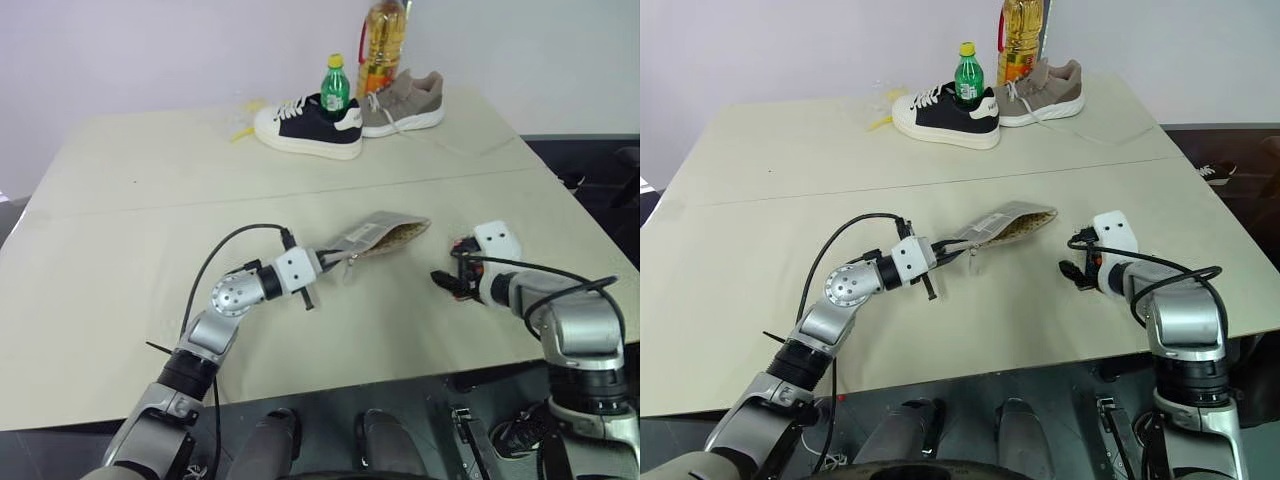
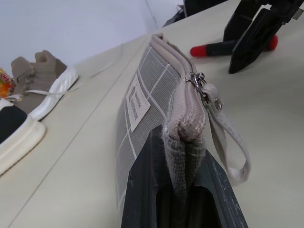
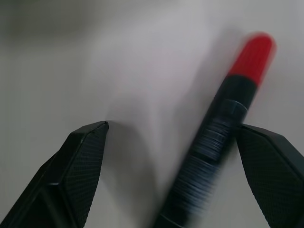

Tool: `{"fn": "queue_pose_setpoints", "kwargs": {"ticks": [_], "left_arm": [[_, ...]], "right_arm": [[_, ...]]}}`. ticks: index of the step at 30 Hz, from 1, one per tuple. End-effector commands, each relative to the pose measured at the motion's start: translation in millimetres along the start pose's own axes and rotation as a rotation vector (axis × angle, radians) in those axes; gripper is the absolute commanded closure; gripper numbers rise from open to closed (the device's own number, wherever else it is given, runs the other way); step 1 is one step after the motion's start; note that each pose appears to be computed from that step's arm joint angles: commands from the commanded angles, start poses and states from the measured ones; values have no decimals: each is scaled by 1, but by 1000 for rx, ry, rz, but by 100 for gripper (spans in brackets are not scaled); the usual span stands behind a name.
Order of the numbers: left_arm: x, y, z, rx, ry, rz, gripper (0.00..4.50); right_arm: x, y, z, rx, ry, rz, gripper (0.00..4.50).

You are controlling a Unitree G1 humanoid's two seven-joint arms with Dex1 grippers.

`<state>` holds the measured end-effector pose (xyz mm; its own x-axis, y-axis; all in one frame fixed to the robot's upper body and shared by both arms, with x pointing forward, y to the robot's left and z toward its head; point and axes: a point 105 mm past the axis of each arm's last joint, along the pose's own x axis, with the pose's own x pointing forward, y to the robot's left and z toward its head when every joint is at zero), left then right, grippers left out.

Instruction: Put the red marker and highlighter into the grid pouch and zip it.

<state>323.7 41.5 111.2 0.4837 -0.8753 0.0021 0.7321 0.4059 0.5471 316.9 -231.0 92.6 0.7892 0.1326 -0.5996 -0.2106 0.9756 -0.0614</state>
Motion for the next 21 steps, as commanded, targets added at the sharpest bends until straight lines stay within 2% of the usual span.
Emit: {"fn": "queue_pose_setpoints", "kwargs": {"ticks": [1, 6, 7, 9, 12, 18, 21], "left_arm": [[0, 8, 9, 27, -32, 27, 450], [-8, 18, 6, -13, -23, 102, 450], [-10, 22, 6, -21, -20, 123, 450], [-19, 33, 4, -34, -8, 185, 450], [-33, 46, 3, -46, 8, 259, 450], [-49, 47, 6, -42, 22, 266, 450], [-52, 42, 7, -46, 26, 250, 450]], "right_arm": [[1, 4, 0, 24, -7, -8, 151], [3, 1, 13, -36, -55, -29, 415], [2, 0, 19, -94, -81, -35, 423], [-2, 6, 41, -348, -172, -44, 423], [-10, 30, 69, -630, -323, 31, 423], [-20, 68, 98, -910, -504, 154, 423], [-19, 78, 106, -968, -547, 181, 423]]}}
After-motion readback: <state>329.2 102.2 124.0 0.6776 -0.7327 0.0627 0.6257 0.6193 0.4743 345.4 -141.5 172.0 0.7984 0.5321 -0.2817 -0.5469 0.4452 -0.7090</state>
